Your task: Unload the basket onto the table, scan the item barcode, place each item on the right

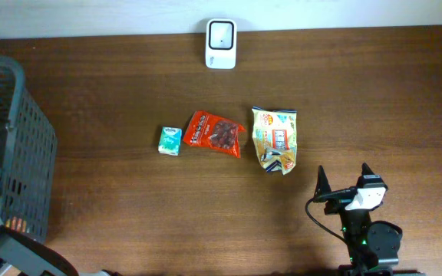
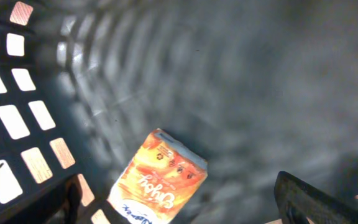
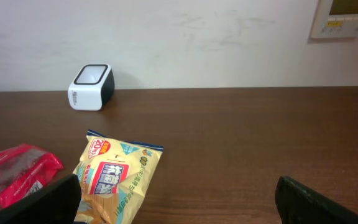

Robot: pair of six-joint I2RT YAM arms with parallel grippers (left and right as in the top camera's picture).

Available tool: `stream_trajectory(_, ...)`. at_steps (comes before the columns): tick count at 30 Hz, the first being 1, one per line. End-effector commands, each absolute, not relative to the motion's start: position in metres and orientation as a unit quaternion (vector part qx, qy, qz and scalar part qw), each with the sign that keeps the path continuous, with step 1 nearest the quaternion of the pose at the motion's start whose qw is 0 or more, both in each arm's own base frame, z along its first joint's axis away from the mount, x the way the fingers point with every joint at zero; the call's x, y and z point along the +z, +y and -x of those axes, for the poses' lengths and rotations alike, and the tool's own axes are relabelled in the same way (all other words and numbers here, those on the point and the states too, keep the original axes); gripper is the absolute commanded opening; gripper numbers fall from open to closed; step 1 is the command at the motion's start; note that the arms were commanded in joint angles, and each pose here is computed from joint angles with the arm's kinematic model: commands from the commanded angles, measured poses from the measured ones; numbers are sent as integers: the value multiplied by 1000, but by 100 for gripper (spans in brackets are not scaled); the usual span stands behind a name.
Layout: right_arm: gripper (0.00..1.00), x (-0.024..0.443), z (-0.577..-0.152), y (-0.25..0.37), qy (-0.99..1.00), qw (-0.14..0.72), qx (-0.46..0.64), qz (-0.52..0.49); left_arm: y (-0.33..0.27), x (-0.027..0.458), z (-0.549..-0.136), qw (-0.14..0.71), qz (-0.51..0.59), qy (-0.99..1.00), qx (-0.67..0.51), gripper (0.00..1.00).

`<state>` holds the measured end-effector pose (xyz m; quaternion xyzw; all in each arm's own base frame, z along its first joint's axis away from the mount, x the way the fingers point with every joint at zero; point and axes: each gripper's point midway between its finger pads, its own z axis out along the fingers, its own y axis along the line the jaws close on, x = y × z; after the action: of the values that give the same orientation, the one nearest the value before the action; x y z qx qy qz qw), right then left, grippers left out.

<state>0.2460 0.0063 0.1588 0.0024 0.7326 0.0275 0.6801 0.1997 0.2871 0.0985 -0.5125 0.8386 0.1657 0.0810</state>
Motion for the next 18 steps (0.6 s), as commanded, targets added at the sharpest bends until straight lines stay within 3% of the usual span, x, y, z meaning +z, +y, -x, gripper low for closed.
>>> stream_trajectory(1, 99, 156, -246, 3, 734, 679, 21, -6, 285, 67, -177, 35, 521, 840, 150, 93)
stream_trajectory(9, 99, 156, -246, 3, 734, 679, 21, -6, 305, 87, -194, 102, 523, 841, 96, 94)
stream_trajectory(18, 99, 156, -246, 3, 734, 679, 21, -6, 295, 74, -173, 53, 503, 856, 104, 93)
